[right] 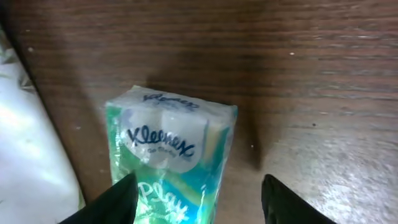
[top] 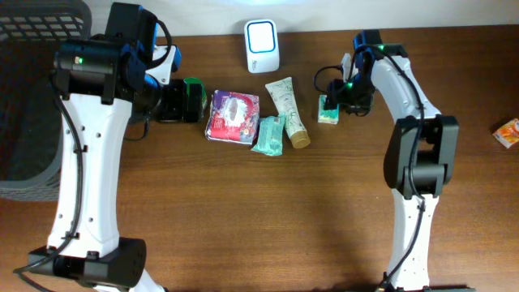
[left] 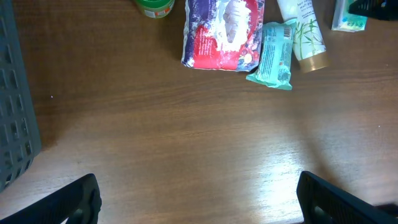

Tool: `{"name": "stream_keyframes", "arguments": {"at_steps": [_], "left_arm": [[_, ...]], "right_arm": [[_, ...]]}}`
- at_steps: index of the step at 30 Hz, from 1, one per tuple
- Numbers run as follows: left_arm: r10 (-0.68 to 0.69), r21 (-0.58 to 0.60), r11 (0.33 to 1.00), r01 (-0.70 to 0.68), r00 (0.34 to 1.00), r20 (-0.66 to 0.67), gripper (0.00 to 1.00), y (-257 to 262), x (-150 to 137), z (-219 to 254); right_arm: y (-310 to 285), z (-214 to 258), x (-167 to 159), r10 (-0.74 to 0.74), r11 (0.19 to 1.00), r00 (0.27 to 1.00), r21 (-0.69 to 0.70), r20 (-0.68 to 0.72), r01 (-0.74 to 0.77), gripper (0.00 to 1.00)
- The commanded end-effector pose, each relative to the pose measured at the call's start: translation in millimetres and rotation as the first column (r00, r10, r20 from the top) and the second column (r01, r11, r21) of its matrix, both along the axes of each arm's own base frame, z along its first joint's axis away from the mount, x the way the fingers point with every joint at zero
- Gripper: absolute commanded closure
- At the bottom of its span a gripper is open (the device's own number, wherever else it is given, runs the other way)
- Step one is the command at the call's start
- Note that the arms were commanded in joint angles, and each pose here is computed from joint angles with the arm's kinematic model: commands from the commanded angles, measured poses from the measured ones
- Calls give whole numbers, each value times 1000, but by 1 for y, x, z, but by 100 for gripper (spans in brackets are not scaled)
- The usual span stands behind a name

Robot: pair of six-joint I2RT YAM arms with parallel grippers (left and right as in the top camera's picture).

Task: Scan the item barcode
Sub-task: 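Release the orange pack at the far right and return the right gripper, then grasp the small green Kleenex pack with the right gripper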

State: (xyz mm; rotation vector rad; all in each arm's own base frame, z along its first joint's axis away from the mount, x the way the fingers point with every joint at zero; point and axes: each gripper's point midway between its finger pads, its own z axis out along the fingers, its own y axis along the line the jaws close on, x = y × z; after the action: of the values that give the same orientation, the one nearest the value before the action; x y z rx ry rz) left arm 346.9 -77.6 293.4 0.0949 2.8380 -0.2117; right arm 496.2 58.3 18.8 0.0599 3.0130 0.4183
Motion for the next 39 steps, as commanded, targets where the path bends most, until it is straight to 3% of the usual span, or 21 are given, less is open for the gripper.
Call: {"name": "stream_keyframes", "arguments": {"at_steps": [1, 5, 7, 10, 14, 18, 23, 26, 27, 29, 31, 32, 33, 35, 39], "left_arm": [[-12, 1, 1000, 12, 1000, 20, 1, 1, -2, 6], [-12, 1, 1000, 12, 1000, 20, 1, 1, -2, 6], [-12, 1, 1000, 12, 1000, 20, 1, 1, -2, 6], [-12, 1, 1000, 12, 1000, 20, 1, 1, -2, 6], [-12, 1, 1000, 12, 1000, 20, 1, 1, -2, 6], [-12, 1, 1000, 12, 1000, 20, 1, 1, -2, 6], [-12, 1, 1000, 12, 1000, 20, 1, 1, -2, 6], [-12, 1, 1000, 12, 1000, 20, 1, 1, -2, 6], [-12, 1, 1000, 12, 1000, 20, 1, 1, -2, 6], [-12, 1, 1000, 12, 1000, 20, 1, 1, -2, 6], [-12, 1, 1000, 12, 1000, 20, 1, 1, -2, 6], [-12, 1, 1000, 12, 1000, 20, 1, 1, -2, 6], [-12, 1, 1000, 12, 1000, 20, 1, 1, -2, 6], [-12, 1, 1000, 12, 1000, 20, 1, 1, -2, 6], [-12, 1, 1000, 12, 1000, 20, 1, 1, -2, 6]], "right_arm": [[-2, -17, -5, -20, 997, 999, 67, -49, 23, 51], [11, -23, -11, -13, 986, 996, 162, -83, 27, 76], [12, -27, -15, -13, 985, 994, 172, -105, 31, 96], [23, -3, -19, 38, 951, 996, 308, -82, -11, 96], [33, 69, -28, 131, 746, 990, 652, 61, -139, 96], [36, 94, -73, 279, 621, 950, 727, 144, -293, 96], [46, 91, -81, 336, 618, 931, 712, 144, -333, 96], [38, 78, -84, 377, 663, 919, 659, 114, -354, 96], [29, 64, -82, 366, 730, 930, 606, 44, -316, 96], [-11, 22, -66, 170, 938, 969, 331, -181, -103, 96], [-52, -1, -56, -36, 998, 969, 44, -246, 49, 96], [-59, -3, -53, -59, 998, 970, 2, -237, 61, 81], [-60, -4, -50, -64, 998, 972, -4, -226, 65, 56], [-65, 3, -44, -98, 995, 973, -37, -211, 93, 44], [-68, 70, -30, -129, 988, 982, -107, -137, 115, 42]]}}
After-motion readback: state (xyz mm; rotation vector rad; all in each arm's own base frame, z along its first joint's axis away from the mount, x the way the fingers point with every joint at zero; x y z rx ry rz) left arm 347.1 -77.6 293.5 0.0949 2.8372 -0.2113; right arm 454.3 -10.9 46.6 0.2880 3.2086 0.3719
